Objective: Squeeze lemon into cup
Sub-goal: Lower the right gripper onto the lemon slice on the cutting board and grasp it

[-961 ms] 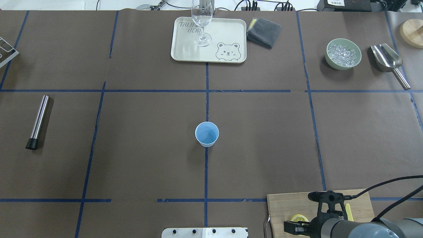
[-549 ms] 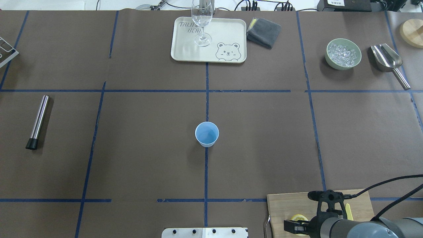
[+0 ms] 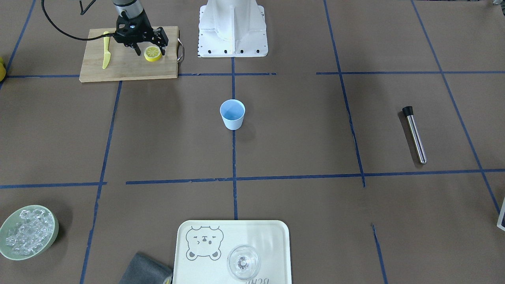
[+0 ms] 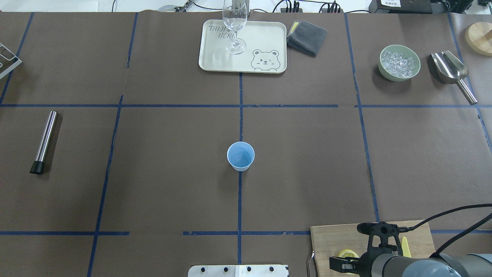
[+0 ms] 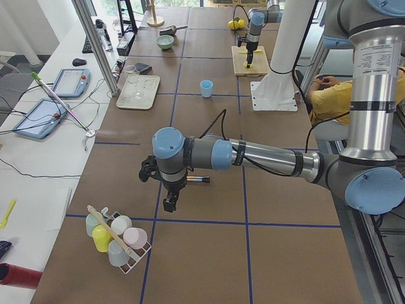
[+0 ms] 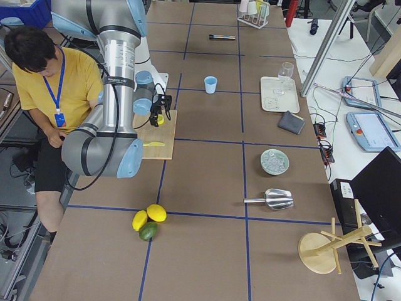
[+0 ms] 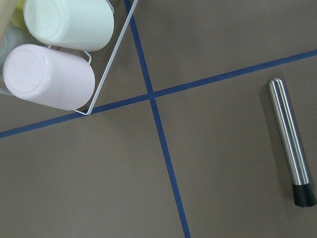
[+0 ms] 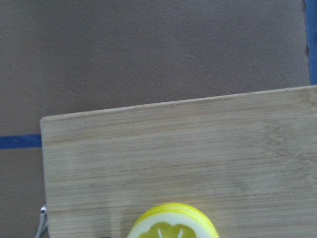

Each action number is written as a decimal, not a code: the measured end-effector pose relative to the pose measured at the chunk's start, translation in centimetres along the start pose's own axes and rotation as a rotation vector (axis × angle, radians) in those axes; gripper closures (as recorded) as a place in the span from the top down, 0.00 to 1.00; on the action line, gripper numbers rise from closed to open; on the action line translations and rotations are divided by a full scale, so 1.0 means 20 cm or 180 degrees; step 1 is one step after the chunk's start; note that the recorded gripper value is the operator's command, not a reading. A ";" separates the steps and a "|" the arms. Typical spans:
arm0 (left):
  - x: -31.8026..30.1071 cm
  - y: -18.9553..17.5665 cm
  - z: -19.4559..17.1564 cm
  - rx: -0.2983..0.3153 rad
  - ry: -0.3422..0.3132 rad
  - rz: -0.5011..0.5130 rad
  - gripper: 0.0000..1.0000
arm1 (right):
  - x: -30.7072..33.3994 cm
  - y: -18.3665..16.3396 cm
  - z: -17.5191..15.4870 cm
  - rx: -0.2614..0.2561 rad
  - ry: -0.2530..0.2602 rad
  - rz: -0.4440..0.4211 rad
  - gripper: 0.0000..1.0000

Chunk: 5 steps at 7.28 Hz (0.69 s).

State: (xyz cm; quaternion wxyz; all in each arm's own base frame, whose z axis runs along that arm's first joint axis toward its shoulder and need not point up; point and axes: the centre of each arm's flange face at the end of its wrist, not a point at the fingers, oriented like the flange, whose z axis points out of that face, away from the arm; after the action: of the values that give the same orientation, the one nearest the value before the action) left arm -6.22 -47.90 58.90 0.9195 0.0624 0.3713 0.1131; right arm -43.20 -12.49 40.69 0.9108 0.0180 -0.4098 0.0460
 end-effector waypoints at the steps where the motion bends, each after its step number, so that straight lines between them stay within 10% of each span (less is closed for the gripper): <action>1: 0.00 0.00 0.00 0.0001 0.0000 -0.0001 1.00 | 0.00 0.00 0.00 0.0000 0.0000 0.0002 0.69; 5: 0.00 0.00 0.00 0.0001 0.0000 -0.0001 1.00 | -0.01 -0.01 -0.01 0.0011 -0.0019 0.0015 0.60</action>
State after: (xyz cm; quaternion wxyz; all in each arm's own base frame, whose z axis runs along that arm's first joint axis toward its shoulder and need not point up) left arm -6.24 -47.89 58.90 0.9195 0.0625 0.3713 0.1130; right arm -43.07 -12.72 40.41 0.9095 0.0186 -0.4125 0.0488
